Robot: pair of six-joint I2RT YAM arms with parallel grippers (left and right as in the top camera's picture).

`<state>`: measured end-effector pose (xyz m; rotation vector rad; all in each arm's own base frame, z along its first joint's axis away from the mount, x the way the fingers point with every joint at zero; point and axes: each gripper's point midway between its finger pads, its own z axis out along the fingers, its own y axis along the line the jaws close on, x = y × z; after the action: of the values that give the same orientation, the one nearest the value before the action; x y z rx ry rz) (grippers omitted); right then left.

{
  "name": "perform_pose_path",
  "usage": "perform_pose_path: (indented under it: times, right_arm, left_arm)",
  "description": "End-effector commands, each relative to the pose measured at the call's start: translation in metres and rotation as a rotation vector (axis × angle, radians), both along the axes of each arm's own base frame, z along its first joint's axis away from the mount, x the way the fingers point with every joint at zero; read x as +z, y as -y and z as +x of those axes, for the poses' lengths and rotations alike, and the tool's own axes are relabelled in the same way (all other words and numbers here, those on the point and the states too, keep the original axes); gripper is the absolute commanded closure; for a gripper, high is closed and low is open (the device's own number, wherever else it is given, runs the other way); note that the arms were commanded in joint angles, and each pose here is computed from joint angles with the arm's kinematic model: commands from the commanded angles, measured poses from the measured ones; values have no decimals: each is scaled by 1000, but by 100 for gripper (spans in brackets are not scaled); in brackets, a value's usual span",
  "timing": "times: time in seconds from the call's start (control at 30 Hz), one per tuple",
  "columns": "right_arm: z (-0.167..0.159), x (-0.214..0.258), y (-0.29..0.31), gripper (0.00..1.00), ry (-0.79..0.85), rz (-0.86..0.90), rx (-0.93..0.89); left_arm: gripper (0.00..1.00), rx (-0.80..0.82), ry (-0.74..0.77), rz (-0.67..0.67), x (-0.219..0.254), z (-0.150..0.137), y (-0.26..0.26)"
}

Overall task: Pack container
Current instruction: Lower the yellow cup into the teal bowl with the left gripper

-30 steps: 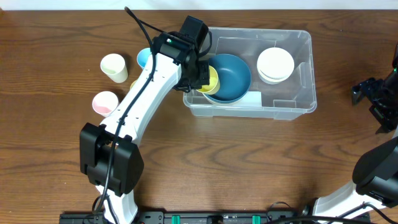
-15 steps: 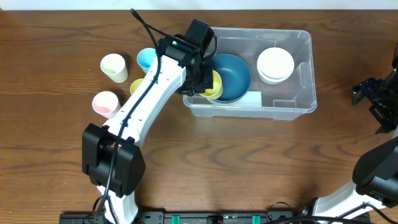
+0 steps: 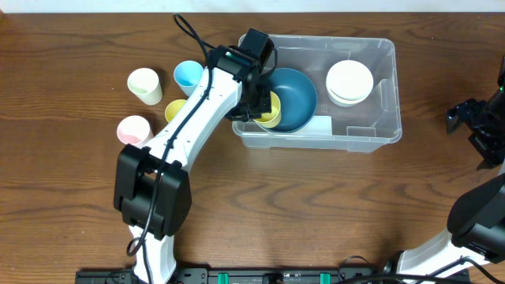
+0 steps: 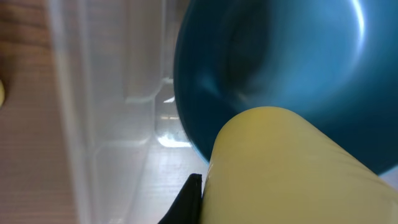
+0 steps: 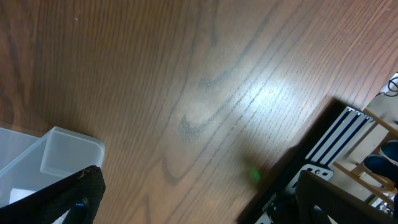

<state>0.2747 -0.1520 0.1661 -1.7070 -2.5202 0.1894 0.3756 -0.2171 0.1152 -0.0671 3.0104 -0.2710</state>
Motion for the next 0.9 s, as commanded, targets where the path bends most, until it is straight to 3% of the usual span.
perform_pose_path:
  times: [0.0,0.87]
  right_arm:
    - [-2,1,2,1,-2,-13,-11]
    - [-2,1,2,1,-2,-13,-12]
  left_arm:
    - [94,8,-4,16,-8,3,-2]
    - [94,-18,43,-2,7,12,0]
